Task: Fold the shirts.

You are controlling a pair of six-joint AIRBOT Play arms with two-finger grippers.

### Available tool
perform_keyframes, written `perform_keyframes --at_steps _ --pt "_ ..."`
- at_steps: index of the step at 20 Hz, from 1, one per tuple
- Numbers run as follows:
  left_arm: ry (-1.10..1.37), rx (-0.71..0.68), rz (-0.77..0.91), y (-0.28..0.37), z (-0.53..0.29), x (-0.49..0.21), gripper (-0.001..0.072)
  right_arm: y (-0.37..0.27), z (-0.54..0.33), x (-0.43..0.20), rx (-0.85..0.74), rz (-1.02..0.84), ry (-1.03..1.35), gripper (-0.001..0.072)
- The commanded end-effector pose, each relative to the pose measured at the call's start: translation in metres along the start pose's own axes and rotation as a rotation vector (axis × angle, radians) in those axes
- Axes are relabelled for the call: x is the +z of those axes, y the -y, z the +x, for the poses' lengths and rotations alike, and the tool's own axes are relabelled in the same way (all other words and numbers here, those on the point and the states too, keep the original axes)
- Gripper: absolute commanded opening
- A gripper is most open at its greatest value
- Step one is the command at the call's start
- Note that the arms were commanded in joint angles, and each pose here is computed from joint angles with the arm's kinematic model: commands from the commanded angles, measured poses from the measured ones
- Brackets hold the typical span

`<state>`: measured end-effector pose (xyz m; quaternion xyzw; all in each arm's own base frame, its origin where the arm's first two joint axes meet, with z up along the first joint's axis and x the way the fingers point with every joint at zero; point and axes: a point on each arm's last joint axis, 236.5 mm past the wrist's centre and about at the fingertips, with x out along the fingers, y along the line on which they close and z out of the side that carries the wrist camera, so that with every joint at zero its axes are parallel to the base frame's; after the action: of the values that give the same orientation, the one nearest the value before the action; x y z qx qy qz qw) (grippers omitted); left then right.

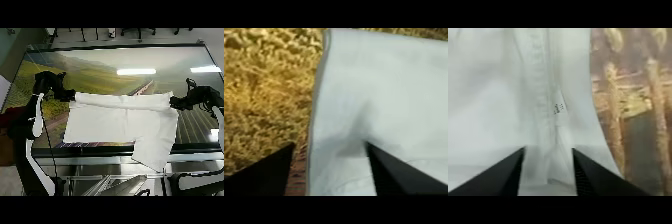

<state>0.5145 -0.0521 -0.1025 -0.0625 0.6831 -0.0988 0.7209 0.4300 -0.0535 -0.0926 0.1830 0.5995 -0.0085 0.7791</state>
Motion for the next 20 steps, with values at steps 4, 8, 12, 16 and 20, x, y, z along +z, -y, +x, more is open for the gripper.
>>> perform_keyframes --at_steps 4,8,12,16,20 --pt "-0.053 -0.009 0.006 0.000 -0.038 -0.011 0.0639 -0.022 -0.051 0.008 0.068 0.029 -0.006 0.0441" --pt "-0.005 -0.003 -0.053 -0.024 -0.089 -0.025 0.0638 -0.006 -0.114 -0.014 0.067 0.071 -0.005 0.0439" --pt "-0.168 -0.102 -0.118 -0.036 -0.069 -0.108 0.0637 0.030 -0.129 -0.087 0.059 0.223 -0.063 0.0439" --pt "-0.302 -0.271 -0.159 -0.018 -0.027 -0.184 0.0637 0.044 -0.124 -0.144 0.151 0.402 -0.072 0.0439" --pt "-0.399 -0.306 -0.201 -0.017 -0.007 -0.223 0.0637 0.051 -0.123 -0.166 0.219 0.495 -0.121 0.0439"
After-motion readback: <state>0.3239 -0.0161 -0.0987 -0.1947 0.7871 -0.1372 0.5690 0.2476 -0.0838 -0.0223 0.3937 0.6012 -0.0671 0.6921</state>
